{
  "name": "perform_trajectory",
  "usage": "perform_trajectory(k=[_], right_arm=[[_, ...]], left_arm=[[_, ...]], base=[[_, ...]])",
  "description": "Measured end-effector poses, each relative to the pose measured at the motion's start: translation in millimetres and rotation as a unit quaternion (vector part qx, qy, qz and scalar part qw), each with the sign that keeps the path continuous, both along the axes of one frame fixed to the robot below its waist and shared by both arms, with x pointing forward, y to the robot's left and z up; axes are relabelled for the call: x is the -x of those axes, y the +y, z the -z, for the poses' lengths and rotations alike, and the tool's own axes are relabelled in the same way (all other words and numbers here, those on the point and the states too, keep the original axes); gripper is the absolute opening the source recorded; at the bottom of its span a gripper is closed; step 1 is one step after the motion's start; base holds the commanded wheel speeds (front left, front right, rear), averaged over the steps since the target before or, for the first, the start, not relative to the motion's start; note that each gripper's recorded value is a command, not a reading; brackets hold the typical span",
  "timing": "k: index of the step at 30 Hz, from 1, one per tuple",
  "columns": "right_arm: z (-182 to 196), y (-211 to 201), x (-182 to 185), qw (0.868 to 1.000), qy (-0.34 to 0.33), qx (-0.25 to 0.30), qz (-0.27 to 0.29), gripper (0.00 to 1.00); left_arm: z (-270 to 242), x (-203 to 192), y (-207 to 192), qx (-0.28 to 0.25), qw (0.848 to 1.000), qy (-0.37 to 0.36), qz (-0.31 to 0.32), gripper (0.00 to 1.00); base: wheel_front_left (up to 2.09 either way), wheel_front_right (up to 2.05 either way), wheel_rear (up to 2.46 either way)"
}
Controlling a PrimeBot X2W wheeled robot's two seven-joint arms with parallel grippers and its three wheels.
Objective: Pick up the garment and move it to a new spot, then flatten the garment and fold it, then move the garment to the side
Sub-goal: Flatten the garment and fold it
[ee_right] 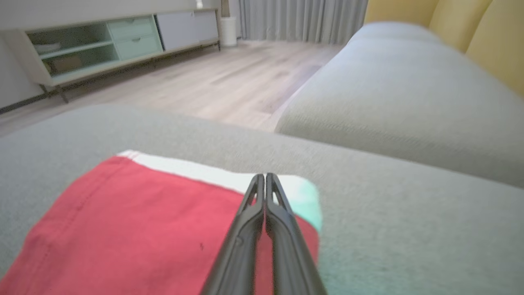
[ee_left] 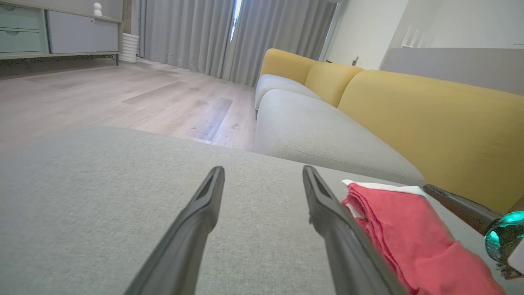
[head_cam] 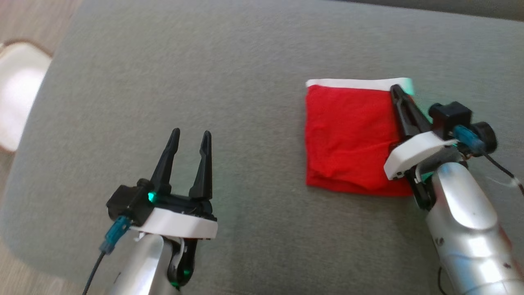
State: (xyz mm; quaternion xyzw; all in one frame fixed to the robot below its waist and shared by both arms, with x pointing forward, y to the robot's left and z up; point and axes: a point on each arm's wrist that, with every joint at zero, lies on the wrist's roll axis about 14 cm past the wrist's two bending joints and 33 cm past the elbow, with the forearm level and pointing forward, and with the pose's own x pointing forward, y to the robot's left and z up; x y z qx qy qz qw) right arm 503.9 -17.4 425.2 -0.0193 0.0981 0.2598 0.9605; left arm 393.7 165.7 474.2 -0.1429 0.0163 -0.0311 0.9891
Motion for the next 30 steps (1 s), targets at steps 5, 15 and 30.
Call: perform_trajectory(k=[5, 15, 30], right_arm=[[48, 13, 0, 0.996, 0.072, 0.036, -0.023, 0.0], [15, 72, 7, 0.996, 0.024, -0.003, -0.089, 0.0], [26, 75, 26, 0.993, 0.063, 0.007, -0.102, 0.0]], left_arm=[[8, 4, 11, -0.002, 1.0, 0.016, -0.02, 1.0], [2, 10, 20, -0.003, 0.999, 0.01, -0.037, 1.0], [-5, 11, 19, -0.001, 0.999, 0.0, -0.036, 1.0]], base=[[0.0, 0.0, 0.0], [0.0, 0.0, 0.0], [0.0, 0.0, 0.0]])
